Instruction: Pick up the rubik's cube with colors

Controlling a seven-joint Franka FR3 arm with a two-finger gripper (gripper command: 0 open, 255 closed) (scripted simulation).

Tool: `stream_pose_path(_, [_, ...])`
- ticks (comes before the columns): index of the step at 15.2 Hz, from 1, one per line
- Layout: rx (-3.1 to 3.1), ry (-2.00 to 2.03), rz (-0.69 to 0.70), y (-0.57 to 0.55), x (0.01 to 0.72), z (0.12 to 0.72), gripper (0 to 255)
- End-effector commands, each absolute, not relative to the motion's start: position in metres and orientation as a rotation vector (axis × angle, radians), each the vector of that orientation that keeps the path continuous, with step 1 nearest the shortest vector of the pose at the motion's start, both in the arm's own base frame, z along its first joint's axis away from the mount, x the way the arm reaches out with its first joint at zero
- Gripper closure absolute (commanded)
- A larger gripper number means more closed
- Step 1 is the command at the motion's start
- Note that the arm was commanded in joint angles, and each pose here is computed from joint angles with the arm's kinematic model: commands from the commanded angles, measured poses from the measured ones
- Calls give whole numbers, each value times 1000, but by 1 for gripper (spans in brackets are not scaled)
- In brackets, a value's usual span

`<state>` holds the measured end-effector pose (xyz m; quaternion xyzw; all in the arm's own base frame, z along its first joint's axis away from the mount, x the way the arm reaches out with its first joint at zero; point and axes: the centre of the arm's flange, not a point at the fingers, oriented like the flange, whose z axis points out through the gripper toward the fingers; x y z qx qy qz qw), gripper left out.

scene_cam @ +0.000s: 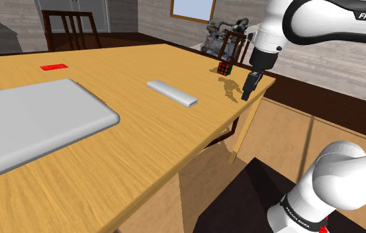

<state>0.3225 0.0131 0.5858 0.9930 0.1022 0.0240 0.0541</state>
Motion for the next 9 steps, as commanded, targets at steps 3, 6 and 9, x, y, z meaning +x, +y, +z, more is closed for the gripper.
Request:
stream_pose_path(3, [3023,330,67,-7,341,589,0])
stream_pose_path(6, [3033,359,58,-38,369,594,0])
stream_pose_path(9, [3042,389,49,-67,398,599,0])
